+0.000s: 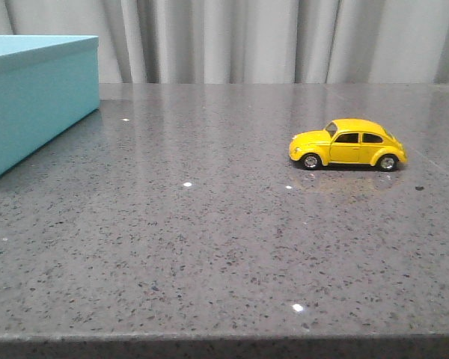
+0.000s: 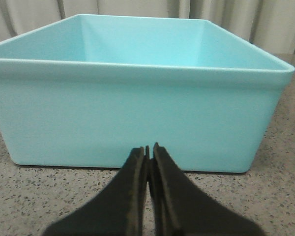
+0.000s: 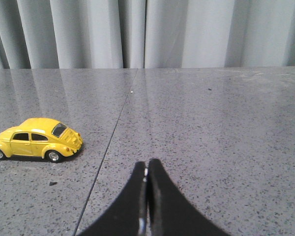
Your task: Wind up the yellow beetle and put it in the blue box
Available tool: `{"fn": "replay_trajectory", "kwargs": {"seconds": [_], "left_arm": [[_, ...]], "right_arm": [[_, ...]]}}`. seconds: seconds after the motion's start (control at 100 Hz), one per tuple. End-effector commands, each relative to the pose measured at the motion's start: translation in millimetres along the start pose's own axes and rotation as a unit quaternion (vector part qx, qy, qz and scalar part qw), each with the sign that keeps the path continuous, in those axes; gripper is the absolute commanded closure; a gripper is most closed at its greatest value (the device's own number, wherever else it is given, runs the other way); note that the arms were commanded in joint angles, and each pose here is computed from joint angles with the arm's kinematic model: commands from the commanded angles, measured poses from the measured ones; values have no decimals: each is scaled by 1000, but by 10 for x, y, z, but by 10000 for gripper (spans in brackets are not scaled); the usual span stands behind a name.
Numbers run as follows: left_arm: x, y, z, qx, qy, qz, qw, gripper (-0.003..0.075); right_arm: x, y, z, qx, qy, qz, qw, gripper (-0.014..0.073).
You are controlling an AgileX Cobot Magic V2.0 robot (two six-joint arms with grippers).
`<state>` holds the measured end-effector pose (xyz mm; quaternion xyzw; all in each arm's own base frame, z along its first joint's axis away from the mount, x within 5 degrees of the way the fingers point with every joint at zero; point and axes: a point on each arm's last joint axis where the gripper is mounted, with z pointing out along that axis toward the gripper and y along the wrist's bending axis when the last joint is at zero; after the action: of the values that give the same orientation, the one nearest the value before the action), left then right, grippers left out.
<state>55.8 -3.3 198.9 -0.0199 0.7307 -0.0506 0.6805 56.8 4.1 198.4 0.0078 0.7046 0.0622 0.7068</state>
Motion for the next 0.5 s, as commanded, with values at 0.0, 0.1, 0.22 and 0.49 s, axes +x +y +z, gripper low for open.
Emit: {"fn": "replay_trajectory", "kwargs": {"seconds": [0.0, 0.1, 0.22, 0.49], "left_arm": [[-19, 6, -15, 1, -47, -5, 999, 738], [-19, 6, -15, 1, -47, -5, 999, 738], [-19, 6, -15, 1, -47, -5, 999, 739], [-23, 6, -16, 0, -48, -5, 999, 738]], "right_arm": [[-133, 18, -31, -7, -55, -3, 998, 663], [-133, 18, -31, -7, -55, -3, 998, 663], [-133, 18, -31, -7, -55, -3, 998, 663], [-133, 18, -31, -7, -55, -3, 998, 663]]}}
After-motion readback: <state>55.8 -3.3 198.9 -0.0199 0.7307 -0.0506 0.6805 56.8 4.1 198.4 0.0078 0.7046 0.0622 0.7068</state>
